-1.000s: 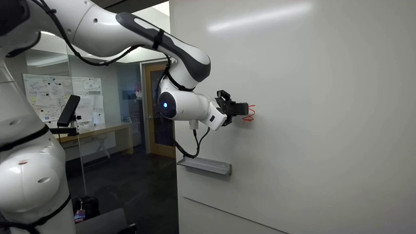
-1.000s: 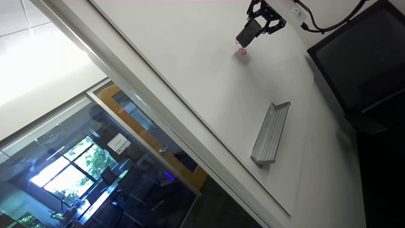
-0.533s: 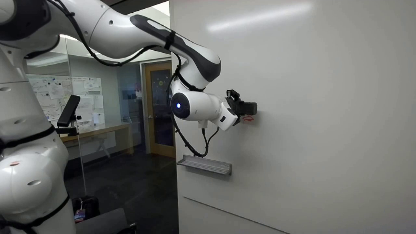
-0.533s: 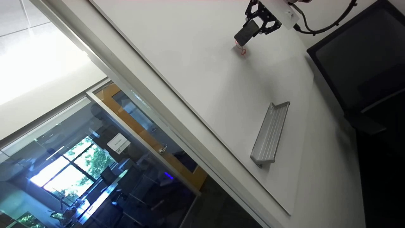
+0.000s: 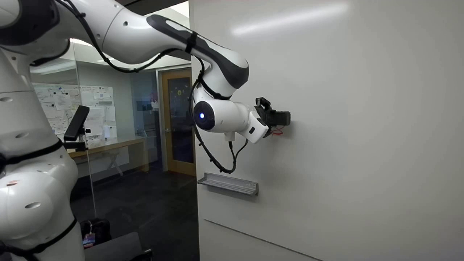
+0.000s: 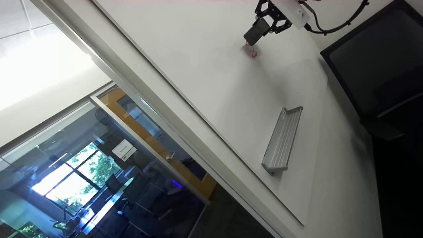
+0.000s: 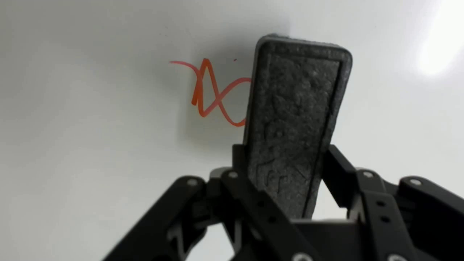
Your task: Use the duster to wipe the writing on the white board
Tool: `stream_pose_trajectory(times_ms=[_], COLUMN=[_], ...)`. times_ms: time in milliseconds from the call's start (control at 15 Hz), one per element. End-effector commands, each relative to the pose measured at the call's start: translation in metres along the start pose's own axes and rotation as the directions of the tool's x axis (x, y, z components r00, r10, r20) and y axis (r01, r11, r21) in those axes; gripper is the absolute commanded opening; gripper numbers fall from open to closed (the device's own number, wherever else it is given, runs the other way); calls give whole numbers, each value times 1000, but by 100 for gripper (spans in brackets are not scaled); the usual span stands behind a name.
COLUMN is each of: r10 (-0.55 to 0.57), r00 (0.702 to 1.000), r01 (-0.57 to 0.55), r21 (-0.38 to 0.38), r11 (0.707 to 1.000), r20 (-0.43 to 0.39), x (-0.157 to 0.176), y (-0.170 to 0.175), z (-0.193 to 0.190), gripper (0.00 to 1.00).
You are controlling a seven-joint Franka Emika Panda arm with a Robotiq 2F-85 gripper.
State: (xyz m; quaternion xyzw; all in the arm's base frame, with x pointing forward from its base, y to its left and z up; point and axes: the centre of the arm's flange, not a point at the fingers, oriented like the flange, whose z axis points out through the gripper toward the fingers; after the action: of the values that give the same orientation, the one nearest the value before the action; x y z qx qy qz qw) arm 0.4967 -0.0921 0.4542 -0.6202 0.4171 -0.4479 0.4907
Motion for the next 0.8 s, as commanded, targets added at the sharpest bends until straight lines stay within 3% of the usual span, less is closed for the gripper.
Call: stream_pose_trajectory(times_ms=[0,267,733], r10=[19,25,76], r00=[1000,999,993], r01=[-19,-25,-80], r21=[7,-14,43], r11=[1000,1000,996], r20=[12,46,95], x=[12,18,24], y=[-7,-7,-7], z=[18,35,60], gripper=[30,30,30])
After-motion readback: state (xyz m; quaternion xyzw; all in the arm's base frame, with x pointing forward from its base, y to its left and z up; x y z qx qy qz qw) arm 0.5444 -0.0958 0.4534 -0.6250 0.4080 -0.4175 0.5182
